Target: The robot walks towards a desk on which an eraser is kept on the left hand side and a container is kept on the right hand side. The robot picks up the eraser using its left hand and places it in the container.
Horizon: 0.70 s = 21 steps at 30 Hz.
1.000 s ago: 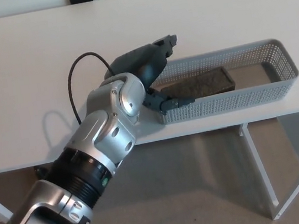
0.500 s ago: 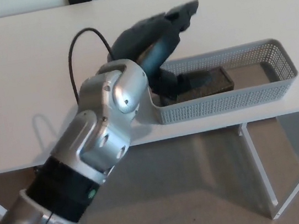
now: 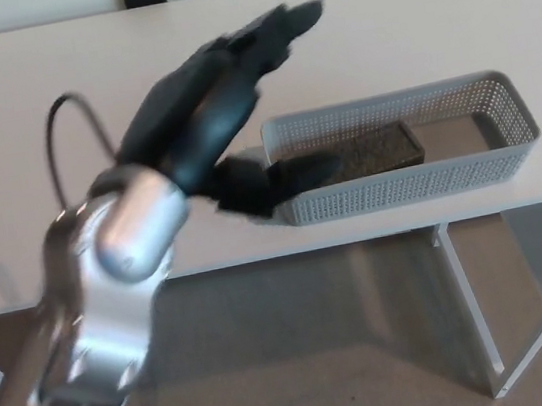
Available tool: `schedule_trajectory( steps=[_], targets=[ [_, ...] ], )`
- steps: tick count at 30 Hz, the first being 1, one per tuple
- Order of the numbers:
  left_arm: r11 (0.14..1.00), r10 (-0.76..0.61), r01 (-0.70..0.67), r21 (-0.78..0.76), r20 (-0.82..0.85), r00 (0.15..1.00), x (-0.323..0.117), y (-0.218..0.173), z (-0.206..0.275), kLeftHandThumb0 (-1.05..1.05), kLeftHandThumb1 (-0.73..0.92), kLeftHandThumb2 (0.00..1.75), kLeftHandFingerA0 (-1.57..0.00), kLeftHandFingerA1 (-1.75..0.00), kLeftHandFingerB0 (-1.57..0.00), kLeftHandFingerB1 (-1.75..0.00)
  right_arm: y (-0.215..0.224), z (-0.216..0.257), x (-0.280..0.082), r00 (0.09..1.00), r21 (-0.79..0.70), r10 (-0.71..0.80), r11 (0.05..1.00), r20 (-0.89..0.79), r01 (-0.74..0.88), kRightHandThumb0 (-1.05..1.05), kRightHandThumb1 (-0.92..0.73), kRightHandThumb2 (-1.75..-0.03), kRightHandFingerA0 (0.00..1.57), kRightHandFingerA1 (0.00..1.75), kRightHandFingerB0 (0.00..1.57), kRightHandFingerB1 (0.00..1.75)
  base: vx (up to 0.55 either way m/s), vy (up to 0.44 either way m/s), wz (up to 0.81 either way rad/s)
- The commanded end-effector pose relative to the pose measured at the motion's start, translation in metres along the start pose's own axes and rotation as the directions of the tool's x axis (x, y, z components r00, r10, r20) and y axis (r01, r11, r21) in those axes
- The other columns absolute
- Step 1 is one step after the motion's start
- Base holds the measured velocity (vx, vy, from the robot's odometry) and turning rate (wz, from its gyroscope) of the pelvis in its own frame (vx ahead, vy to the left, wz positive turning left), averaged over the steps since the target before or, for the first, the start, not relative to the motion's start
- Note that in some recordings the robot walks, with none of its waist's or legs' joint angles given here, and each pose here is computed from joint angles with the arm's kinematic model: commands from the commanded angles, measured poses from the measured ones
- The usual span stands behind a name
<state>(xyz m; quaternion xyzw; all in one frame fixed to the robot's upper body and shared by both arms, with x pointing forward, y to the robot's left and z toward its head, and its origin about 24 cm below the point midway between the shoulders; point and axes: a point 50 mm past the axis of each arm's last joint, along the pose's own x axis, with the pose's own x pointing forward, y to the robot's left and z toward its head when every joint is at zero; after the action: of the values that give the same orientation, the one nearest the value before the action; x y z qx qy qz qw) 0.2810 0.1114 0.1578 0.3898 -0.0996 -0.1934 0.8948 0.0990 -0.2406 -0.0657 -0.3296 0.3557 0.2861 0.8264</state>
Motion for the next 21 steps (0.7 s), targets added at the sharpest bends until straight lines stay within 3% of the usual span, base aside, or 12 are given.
schedule_trajectory(
  steps=[1,9,10,12,13,14,15,17,18,19,20,21],
  targets=[
    [0.787,-0.273,0.548,-0.282,0.637,0.720,-0.174,0.015,0.044,-0.85,0.49,0.85,-0.20,-0.39,-0.29,-0.41,0.005,-0.023,-0.007,0.995,0.034,0.051,0.998,-0.083,-0.049,-0.39,-0.54,-0.56,0.73,0.48,0.56,0.42,0.00,0.000,0.00],
    [0.588,-0.209,0.669,-0.454,0.714,0.668,-0.222,0.023,0.013,-0.98,0.65,0.67,-0.41,-0.37,-0.48,-0.36,0.014,-0.031,-0.009,0.993,0.044,0.060,0.997,-0.102,-0.056,-0.45,-0.53,-0.57,0.77,0.48,0.56,0.41,0.00,0.000,0.00],
    [0.570,-0.204,0.678,-0.464,0.719,0.664,-0.227,0.026,0.004,-0.90,0.61,1.06,-0.37,-0.47,-0.42,-0.46,0.014,-0.032,-0.009,0.993,0.047,0.057,0.998,-0.102,-0.053,-0.45,-0.52,-0.56,0.77,0.48,0.57,0.41,0.00,0.000,0.00],
    [0.510,-0.202,0.711,-0.484,0.736,0.646,-0.234,0.026,-0.008,-0.89,0.65,1.10,-0.37,-0.49,-0.47,-0.50,0.013,-0.031,-0.009,0.994,0.048,0.057,0.997,-0.097,-0.053,-0.44,-0.53,-0.56,0.76,0.48,0.57,0.41,0.00,0.000,0.00],
    [0.464,-0.184,0.726,-0.508,0.746,0.640,-0.236,0.024,-0.013,-0.92,0.81,0.65,-0.43,-0.41,-0.48,-0.35,0.012,-0.030,-0.008,0.994,0.044,0.056,0.998,-0.095,-0.052,-0.43,-0.53,-0.56,0.76,0.48,0.56,0.40,0.00,0.000,0.00],
    [0.429,-0.165,0.729,-0.534,0.747,0.644,-0.239,0.023,-0.017,-0.92,0.81,0.65,-0.43,-0.41,-0.48,-0.35,0.011,-0.029,-0.008,0.994,0.040,0.054,0.998,-0.094,-0.051,-0.43,-0.53,-0.56,0.76,0.48,0.56,0.40,0.00,0.000,0.00],
    [0.415,-0.214,0.718,-0.559,0.707,0.674,-0.245,0.025,-0.025,-0.94,0.64,1.11,-0.40,-0.48,-0.48,-0.48,0.010,-0.029,-0.007,0.994,0.039,0.053,0.998,-0.091,-0.050,-0.43,-0.53,-0.56,0.76,0.48,0.57,0.41,0.00,0.000,0.00],
    [0.444,-0.276,0.705,-0.553,0.664,0.695,-0.251,0.027,-0.035,-0.95,0.62,1.13,-0.59,-0.53,-0.46,-0.44,0.008,-0.028,-0.006,0.994,0.031,0.049,0.998,-0.095,-0.046,-0.43,-0.54,-0.56,0.76,0.47,0.56,0.40,0.00,0.000,0.00],
    [0.423,-0.335,0.701,-0.574,0.620,0.710,-0.254,0.027,-0.041,-1.02,0.73,0.72,-0.63,-0.45,-0.59,-0.38,0.006,-0.026,-0.004,0.995,0.026,0.044,0.999,-0.092,-0.042,-0.43,-0.54,-0.56,0.76,0.47,0.57,0.40,0.00,0.000,0.00],
    [0.394,-0.405,0.688,-0.610,0.556,0.725,-0.258,0.021,-0.051,-0.98,0.67,1.11,-0.55,-0.54,-0.47,-0.45,0.007,-0.024,-0.002,0.994,0.028,0.049,0.999,-0.095,-0.046,-0.43,-0.54,-0.56,0.76,0.47,0.56,0.40,0.00,0.000,0.00],
    [0.438,-0.454,0.644,-0.627,0.465,0.760,-0.261,0.012,-0.062,-0.90,0.77,0.65,-0.65,-0.43,-0.56,-0.38,0.009,-0.022,-0.001,0.995,0.025,0.050,0.999,-0.084,-0.048,-0.42,-0.53,-0.56,0.75,0.47,0.56,0.40,0.00,0.000,0.00],
    [0.443,-0.499,0.625,-0.642,0.402,0.767,-0.262,-0.002,-0.079,-0.87,0.69,0.70,-0.61,-0.43,-0.51,-0.39,0.010,-0.020,0.000,0.997,0.032,0.043,0.999,-0.067,-0.041,-0.41,-0.53,-0.55,0.75,0.48,0.57,0.41,0.00,0.000,0.00]
  ],
)
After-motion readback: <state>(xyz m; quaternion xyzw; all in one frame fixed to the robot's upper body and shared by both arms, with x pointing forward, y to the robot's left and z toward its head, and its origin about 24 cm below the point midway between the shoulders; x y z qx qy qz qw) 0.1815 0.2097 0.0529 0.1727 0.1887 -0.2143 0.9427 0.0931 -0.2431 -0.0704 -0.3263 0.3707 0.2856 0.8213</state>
